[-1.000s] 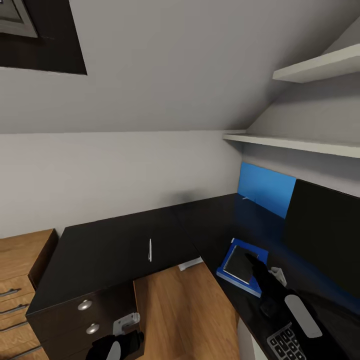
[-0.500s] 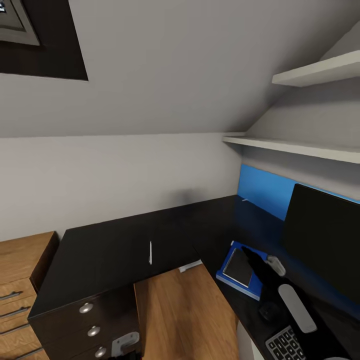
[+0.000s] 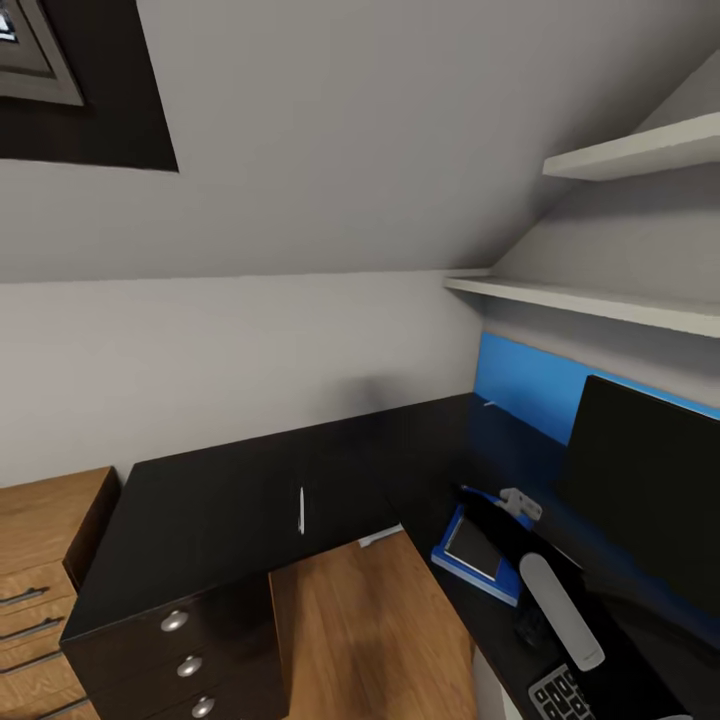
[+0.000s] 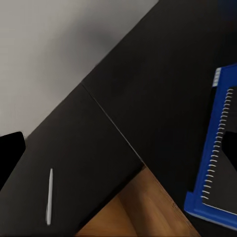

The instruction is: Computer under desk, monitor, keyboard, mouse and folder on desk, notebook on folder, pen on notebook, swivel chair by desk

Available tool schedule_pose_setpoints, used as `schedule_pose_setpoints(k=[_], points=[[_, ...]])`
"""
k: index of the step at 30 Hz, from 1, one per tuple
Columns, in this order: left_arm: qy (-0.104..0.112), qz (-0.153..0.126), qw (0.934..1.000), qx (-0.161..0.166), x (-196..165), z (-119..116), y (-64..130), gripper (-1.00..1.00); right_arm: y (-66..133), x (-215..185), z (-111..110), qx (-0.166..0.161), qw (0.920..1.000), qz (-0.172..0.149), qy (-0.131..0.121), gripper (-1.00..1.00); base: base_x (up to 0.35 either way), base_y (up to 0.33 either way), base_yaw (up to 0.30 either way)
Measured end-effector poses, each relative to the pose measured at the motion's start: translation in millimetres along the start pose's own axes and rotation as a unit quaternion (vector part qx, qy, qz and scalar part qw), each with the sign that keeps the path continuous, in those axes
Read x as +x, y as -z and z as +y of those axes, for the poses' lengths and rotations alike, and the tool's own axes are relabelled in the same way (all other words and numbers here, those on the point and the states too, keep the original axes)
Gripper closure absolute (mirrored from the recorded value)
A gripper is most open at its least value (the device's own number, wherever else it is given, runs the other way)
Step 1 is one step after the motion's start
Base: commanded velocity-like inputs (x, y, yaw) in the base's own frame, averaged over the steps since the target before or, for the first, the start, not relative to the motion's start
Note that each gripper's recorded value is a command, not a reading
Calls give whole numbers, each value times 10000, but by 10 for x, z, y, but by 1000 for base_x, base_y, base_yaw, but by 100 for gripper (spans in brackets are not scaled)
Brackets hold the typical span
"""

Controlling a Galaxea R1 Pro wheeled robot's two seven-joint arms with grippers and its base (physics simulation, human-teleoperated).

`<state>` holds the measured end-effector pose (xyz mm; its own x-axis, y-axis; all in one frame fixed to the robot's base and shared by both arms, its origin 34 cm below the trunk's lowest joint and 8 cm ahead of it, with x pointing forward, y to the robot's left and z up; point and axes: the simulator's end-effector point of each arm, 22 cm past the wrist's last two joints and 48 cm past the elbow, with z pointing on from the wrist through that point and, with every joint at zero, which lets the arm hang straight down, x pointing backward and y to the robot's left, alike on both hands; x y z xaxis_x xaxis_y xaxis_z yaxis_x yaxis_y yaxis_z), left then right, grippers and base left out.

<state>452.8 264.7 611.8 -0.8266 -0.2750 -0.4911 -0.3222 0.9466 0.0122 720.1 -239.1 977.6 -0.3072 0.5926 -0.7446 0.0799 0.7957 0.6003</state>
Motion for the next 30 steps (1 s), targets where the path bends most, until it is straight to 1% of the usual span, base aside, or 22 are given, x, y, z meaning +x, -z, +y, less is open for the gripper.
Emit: schedule_pose_setpoints(k=[1,2,4,7,9,12,15,22,25,30], points=[[-16,37,10000,-38,40,46,2,-100,8,7,28,-17,10000,14,18,-100,0,0,0],[-41,75,9999,-114,94,143,-5,-100,18,28,71,-46,10000,35,39,-100,0,0,0],[-45,45,9998,-176,98,226,4,-100,32,37,117,-69,10000,49,44,-100,0,0,0],[-22,-107,9996,-253,58,316,28,-100,50,33,167,-89,9999,62,43,-100,0,0,0],[11,-347,9988,-338,32,400,46,-100,62,28,197,-100,9999,68,41,-100,0,0,0],[41,-512,9980,-376,17,442,84,-100,78,7,225,-104,9999,74,42,-100,0,0,0],[56,-617,9973,-398,6,470,123,-100,94,-9,252,-108,9999,88,44,-100,0,0,0],[64,-679,9969,-403,-22,487,207,-100,132,-51,315,-122,9999,112,38,-100,0,0,0],[66,-685,9968,-399,-29,484,242,-100,148,-71,364,-176,9998,113,9,-100,0,0,0],[68,-682,9968,-402,-25,485,242,-100,147,-68,369,-197,9997,121,3,-100,0,0,0]])
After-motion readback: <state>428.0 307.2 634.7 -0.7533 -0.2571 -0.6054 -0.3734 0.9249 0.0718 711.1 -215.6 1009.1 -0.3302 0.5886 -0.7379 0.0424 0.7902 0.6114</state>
